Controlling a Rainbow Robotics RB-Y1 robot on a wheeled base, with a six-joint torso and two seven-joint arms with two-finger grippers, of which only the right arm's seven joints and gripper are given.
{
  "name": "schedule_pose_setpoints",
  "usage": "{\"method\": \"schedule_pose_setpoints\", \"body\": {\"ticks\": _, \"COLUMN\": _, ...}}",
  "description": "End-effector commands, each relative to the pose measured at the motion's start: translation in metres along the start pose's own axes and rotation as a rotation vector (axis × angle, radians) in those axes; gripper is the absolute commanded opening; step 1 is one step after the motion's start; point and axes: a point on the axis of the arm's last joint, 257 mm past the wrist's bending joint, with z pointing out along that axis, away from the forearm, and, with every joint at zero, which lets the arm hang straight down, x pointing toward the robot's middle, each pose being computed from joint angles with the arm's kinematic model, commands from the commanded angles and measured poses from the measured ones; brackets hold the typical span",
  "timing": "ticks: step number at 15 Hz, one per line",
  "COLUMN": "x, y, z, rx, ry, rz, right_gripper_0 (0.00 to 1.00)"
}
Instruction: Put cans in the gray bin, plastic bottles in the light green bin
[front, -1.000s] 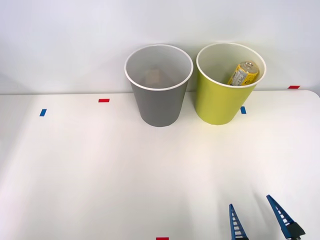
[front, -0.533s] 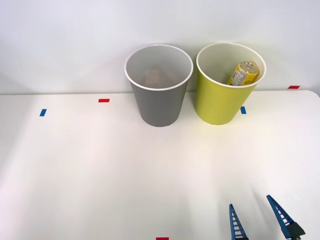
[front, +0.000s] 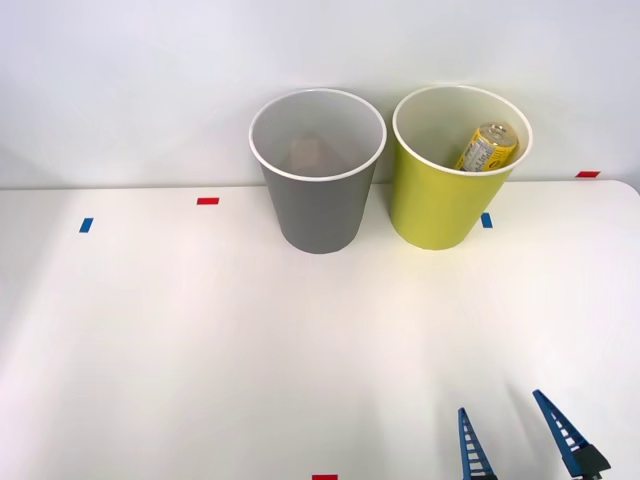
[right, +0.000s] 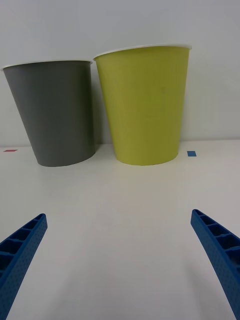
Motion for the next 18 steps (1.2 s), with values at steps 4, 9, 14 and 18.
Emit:
{"method": "schedule_pose_setpoints", "body": {"ticks": 4, "x": 0.0000, "y": 0.0000, "z": 0.0000, "rx": 0.000, "ry": 0.000, "rz": 0.000, "right_gripper_0": 1.00}}
{"method": "schedule_pose_setpoints", "body": {"ticks": 9, "x": 0.0000, "y": 0.0000, "z": 0.0000, "rx": 0.000, "ry": 0.000, "rz": 0.000, "right_gripper_0": 1.00}}
{"method": "schedule_pose_setpoints", "body": {"ticks": 14, "x": 0.0000, "y": 0.0000, "z": 0.0000, "rx": 0.000, "ry": 0.000, "rz": 0.000, "right_gripper_0": 1.00}}
{"method": "schedule_pose_setpoints", "body": {"ticks": 18, "x": 0.0000, "y": 0.0000, "z": 0.0000, "rx": 0.000, "ry": 0.000, "rz": 0.000, "right_gripper_0": 1.00}}
